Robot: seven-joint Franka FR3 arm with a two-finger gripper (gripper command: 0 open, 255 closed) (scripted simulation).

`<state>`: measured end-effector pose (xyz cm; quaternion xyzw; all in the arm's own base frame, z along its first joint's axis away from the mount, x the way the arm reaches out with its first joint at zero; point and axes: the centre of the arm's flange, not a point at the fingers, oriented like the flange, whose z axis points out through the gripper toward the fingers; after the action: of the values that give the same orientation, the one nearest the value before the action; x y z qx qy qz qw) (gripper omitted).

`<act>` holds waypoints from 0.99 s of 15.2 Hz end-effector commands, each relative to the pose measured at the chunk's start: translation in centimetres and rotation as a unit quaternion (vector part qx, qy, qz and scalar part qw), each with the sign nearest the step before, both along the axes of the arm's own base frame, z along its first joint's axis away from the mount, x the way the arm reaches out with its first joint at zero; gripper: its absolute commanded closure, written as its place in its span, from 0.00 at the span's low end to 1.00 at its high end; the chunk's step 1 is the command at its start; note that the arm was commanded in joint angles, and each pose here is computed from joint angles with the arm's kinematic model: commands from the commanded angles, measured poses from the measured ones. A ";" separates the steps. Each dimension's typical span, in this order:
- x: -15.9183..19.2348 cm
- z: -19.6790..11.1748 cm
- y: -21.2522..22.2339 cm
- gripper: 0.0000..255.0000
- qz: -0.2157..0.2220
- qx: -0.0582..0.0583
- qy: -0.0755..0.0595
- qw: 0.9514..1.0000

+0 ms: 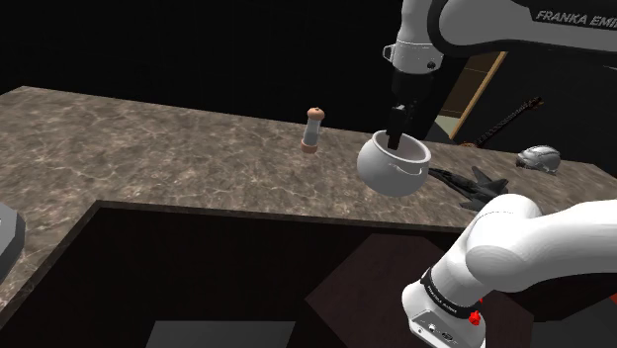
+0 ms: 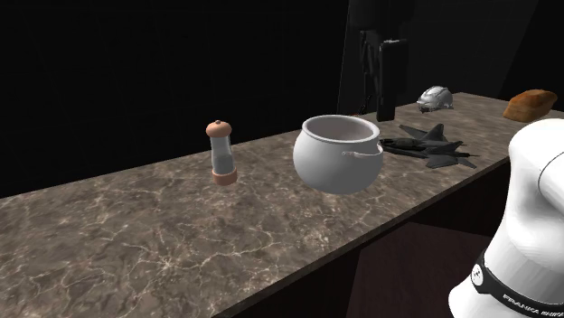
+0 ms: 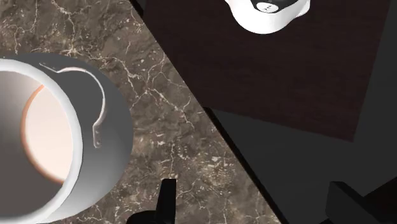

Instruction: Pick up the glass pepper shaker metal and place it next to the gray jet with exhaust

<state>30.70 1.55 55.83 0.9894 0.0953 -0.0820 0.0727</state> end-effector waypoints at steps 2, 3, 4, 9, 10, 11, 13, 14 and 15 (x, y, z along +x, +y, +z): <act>1.1 -0.3 -0.6 0.00 -0.003 0.004 -0.002 1.000; 2.3 -0.7 -1.2 0.00 -0.007 0.008 -0.004 1.000; 3.4 -1.0 -1.8 0.00 -0.010 0.012 -0.006 1.000; 9.0 -2.6 -4.9 0.00 -0.027 0.033 -0.017 0.999; 10.2 -3.0 -5.5 0.00 -0.030 0.037 -0.019 0.999; 11.3 -3.3 -6.1 0.00 -0.033 0.041 -0.022 0.998; 13.5 -3.9 -7.4 0.00 -0.040 0.049 -0.026 0.998; 14.6 -4.3 -8.0 0.00 -0.043 0.053 -0.028 0.997; 15.7 -4.6 -8.7 0.00 -0.047 0.057 -0.030 0.997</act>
<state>45.08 -6.53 51.56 0.9970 0.0544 -0.0526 0.0187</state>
